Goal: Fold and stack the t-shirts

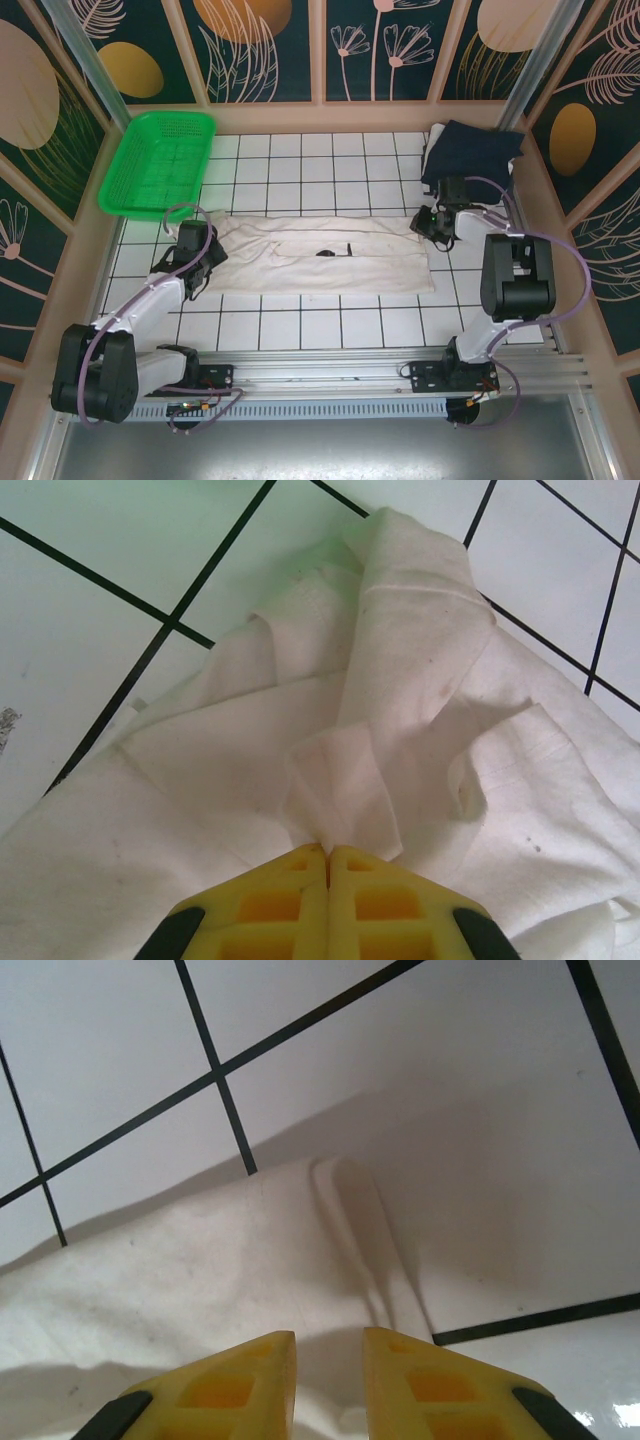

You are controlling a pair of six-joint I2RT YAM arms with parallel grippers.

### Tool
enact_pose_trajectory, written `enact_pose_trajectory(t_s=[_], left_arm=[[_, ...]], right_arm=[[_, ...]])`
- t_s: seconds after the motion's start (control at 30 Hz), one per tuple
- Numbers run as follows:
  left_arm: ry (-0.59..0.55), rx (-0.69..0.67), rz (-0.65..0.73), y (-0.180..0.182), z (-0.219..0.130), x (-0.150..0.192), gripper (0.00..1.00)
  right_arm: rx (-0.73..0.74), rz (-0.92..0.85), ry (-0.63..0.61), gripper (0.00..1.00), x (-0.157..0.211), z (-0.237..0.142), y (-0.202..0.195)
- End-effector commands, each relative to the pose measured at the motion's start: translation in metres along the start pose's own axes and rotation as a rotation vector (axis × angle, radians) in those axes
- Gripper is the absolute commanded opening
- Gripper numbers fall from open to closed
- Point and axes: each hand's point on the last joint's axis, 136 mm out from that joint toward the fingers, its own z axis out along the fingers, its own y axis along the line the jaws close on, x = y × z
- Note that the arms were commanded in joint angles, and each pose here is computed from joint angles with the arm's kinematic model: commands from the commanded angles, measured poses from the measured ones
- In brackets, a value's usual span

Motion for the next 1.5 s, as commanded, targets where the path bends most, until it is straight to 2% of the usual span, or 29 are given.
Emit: enact_pose_trajectory(t_s=[0.0,0.2,0.37,0.47,0.6,0.87,1.1,1.3,1.47], left_arm=[[0.002,-0.017,-0.005,0.005,0.004,0.002,0.00],[0.006,-0.025,0.005,0.005,0.007,0.002,0.00],[0.006,-0.031,0.006,0.006,0.007,0.001,0.00],[-0.006,-0.025,0.008,0.002,0.005,-0.004,0.00],[-0.035,-0.007,0.014,-0.013,-0.001,-0.024,0.00],[-0.157,0.080,0.043,-0.066,-0.021,-0.091,0.00],[-0.221,0.120,0.087,-0.112,-0.019,-0.144,0.00],[-0.240,0.107,0.118,-0.122,-0.020,-0.159,0.00],[-0.220,0.128,0.121,-0.111,-0.026,-0.141,0.00]], right_arm=[[0.023,-0.023,-0.004,0.25,-0.004,0.006,0.002],[0.048,-0.054,0.023,0.24,0.010,0.010,0.007],[0.093,-0.052,0.019,0.12,0.013,0.008,0.000],[0.115,-0.062,0.001,0.00,0.008,0.003,-0.002],[0.125,-0.086,-0.033,0.00,-0.011,-0.008,0.004],[0.085,-0.084,-0.131,0.00,-0.066,-0.036,0.017],[0.024,-0.060,-0.127,0.00,-0.096,-0.029,0.024],[-0.023,-0.053,-0.076,0.00,-0.092,-0.009,0.030],[-0.025,-0.053,-0.040,0.00,-0.080,0.000,0.027]])
